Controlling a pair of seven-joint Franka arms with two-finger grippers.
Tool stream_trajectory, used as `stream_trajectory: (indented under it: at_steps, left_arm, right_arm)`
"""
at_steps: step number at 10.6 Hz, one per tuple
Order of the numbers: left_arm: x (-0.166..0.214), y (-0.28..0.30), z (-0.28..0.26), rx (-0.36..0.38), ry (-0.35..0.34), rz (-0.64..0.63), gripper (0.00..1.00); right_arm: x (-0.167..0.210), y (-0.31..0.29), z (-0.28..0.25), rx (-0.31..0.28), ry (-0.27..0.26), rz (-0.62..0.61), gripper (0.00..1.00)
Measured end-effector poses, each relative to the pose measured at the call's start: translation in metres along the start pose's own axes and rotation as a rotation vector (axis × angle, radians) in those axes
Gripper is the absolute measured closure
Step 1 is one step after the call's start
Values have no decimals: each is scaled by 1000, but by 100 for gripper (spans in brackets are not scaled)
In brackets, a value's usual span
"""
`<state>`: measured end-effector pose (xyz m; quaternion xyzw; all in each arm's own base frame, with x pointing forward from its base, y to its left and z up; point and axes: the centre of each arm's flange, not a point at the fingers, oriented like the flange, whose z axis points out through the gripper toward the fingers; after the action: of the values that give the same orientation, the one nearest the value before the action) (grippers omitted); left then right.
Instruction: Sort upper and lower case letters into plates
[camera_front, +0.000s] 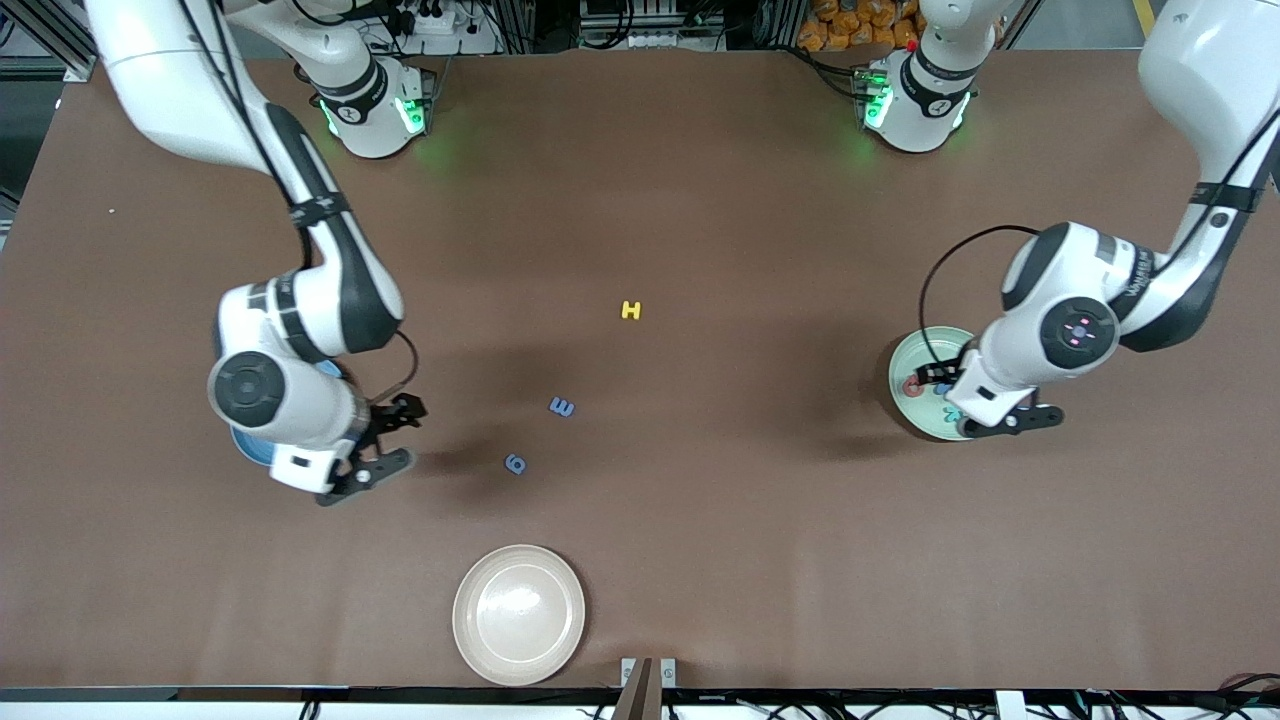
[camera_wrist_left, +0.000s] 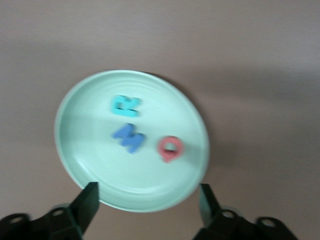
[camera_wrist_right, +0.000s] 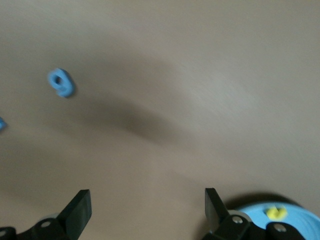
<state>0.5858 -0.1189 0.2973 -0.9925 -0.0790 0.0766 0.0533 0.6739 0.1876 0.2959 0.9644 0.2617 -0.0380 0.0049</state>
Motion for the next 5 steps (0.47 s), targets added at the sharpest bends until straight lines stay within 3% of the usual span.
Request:
stream_trajectory:
  at_steps: [1,5]
  left_arm:
    - [-15,33,-12,-12,15,-26,0]
    - [-88,162,-31,-17,56,-70,0]
  right_arm:
    - [16,-23,4,-4,13,-37,0]
    - [55,-57,43,-10,100,-182,0]
